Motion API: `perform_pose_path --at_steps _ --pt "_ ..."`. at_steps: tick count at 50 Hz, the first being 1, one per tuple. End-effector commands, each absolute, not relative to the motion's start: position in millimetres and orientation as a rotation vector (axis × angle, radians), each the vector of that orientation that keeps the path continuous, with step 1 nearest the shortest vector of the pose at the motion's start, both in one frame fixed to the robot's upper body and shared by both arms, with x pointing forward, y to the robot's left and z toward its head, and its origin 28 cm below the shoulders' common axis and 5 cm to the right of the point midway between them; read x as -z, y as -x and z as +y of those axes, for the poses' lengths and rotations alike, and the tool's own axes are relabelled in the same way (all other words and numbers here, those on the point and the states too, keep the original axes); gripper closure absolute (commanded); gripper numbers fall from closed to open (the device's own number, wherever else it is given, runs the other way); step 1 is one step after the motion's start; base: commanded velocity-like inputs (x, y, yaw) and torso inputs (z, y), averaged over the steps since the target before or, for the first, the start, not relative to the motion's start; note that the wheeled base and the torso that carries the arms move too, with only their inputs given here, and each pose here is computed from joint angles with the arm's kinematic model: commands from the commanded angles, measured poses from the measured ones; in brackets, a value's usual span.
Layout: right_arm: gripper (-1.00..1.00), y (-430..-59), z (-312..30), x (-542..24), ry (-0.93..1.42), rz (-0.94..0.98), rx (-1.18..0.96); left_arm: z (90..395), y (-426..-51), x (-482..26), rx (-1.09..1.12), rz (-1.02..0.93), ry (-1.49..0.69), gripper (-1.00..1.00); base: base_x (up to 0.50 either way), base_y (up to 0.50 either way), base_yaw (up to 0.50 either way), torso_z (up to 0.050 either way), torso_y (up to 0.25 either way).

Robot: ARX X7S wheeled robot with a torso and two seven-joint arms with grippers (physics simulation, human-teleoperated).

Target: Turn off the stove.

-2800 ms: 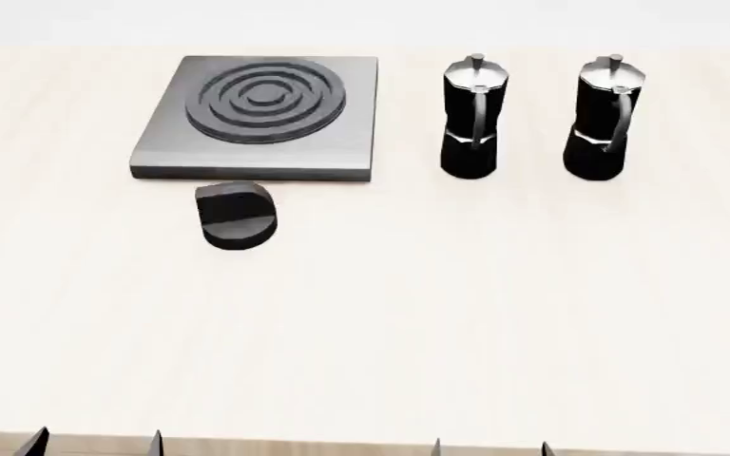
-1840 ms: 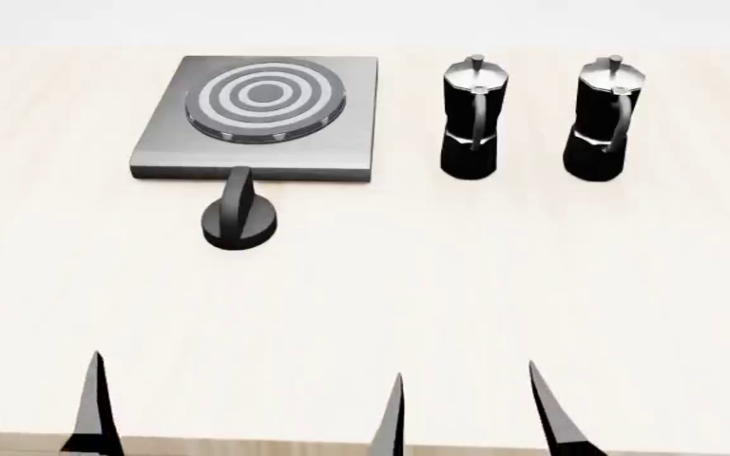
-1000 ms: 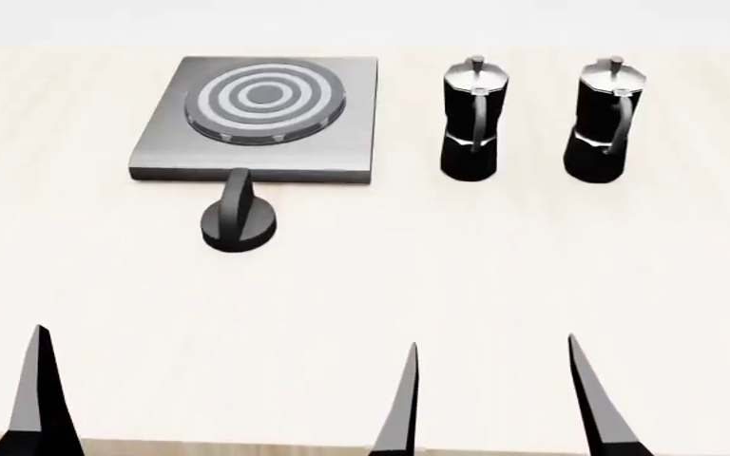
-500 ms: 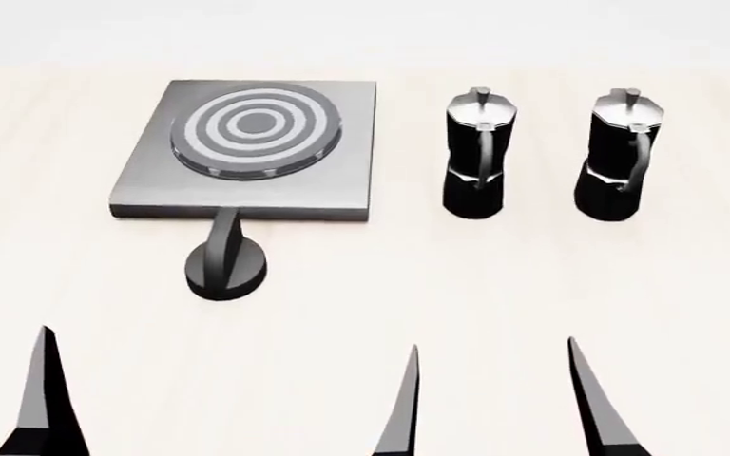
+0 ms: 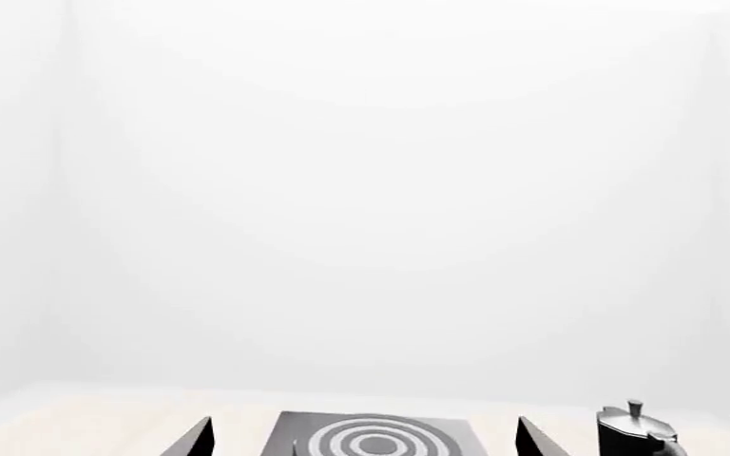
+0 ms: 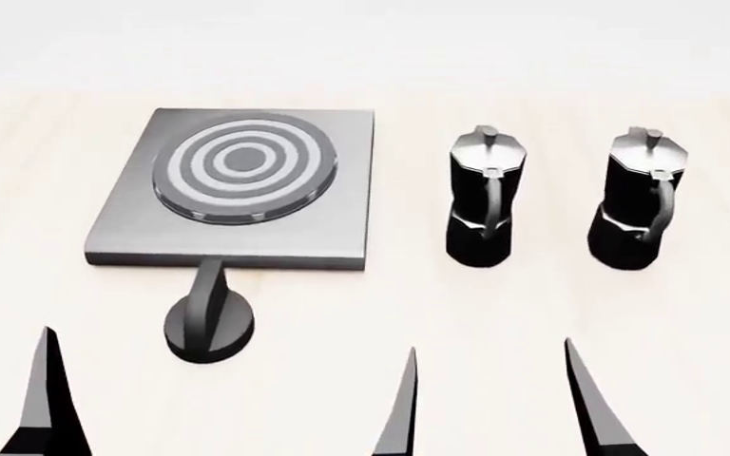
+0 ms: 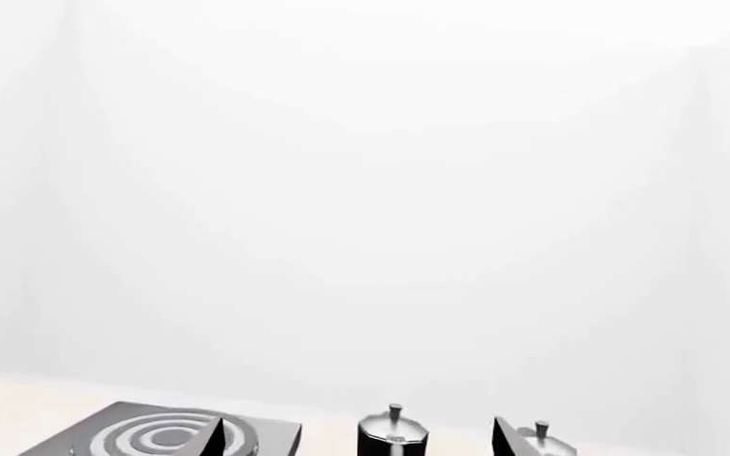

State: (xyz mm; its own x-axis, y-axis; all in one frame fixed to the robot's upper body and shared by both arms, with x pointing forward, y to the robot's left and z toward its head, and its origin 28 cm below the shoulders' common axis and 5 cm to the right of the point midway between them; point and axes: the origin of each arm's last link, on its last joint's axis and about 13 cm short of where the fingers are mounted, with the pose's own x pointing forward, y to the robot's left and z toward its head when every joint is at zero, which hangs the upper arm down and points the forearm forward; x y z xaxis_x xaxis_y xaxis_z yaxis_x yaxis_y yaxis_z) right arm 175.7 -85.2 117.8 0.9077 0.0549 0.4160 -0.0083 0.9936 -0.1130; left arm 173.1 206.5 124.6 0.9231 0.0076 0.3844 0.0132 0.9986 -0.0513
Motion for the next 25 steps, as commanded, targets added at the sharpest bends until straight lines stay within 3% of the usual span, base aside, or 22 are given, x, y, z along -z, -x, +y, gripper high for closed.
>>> perform_pose_path --at_steps 1,25 --pt "-1.00 -178.3 -87.6 -116.7 0.121 -0.431 -0.024 209.3 -176.0 -123.4 -0.019 -0.401 0.056 -1.00 0.34 0.00 0.00 0.000 0.000" --pt "-1.00 -178.5 -87.3 -116.8 0.122 -0.434 -0.029 209.7 -177.4 -123.2 -0.024 -0.398 0.056 -1.00 0.34 0.00 0.00 0.000 0.000"
